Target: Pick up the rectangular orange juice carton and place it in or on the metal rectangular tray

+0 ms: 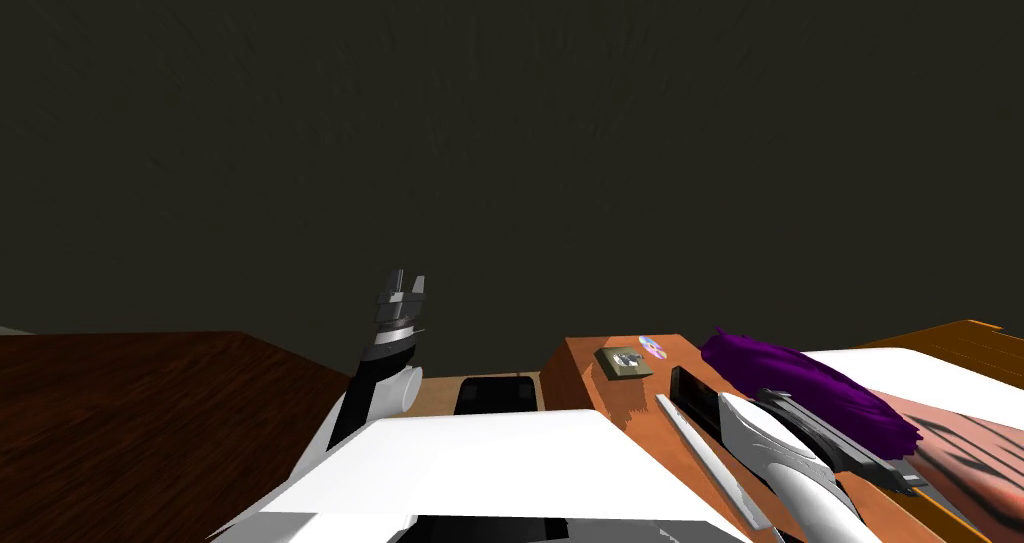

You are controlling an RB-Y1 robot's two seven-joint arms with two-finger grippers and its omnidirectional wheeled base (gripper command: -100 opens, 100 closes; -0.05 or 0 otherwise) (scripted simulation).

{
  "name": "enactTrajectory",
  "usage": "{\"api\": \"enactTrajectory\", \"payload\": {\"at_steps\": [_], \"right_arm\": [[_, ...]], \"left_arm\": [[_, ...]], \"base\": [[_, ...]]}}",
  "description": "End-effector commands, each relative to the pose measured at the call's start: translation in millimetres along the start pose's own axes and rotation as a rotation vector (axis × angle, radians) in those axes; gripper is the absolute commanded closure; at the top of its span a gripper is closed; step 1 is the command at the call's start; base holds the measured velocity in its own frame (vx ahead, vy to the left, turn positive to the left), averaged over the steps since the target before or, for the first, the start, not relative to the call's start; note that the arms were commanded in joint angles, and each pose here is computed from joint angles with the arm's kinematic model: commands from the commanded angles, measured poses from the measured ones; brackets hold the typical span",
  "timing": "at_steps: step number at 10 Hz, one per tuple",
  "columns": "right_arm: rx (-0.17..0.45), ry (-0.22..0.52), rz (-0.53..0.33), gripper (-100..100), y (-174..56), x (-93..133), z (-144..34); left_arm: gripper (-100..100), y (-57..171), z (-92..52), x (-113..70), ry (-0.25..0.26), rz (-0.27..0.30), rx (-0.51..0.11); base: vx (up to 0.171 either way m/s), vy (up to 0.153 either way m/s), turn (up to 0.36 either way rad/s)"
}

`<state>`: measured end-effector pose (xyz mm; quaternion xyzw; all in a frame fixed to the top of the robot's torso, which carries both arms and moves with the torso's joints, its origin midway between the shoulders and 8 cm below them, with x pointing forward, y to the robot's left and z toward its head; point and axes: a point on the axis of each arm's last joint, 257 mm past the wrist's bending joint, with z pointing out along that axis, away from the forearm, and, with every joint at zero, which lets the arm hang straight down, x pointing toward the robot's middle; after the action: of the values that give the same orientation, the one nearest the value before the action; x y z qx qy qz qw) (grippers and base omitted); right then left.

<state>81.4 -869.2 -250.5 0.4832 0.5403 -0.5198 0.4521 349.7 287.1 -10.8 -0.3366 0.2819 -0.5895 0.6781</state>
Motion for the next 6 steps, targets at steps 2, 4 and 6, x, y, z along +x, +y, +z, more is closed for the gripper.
{"api": "enactTrajectory", "payload": {"at_steps": [2,4,6], "right_arm": [[0.000,0.000,0.000,0,0.0,0.1,-0.1],[0.000,0.000,0.000,0,0.0,0.1,-0.1],[0.000,0.000,0.000,0,0.0,0.1,-0.1]], "left_arm": [[0,0.0,0.0,0.0,0.000,0.000,0.000],[0,0.0,0.0,0.0,0.000,0.000,0.000],[0,0.0,0.0,0.0,0.000,0.000,0.000]], "base": [[0.000,0.000,0.000],[0.000,0.000,0.000],[0.000,0.000,0.000]]}}
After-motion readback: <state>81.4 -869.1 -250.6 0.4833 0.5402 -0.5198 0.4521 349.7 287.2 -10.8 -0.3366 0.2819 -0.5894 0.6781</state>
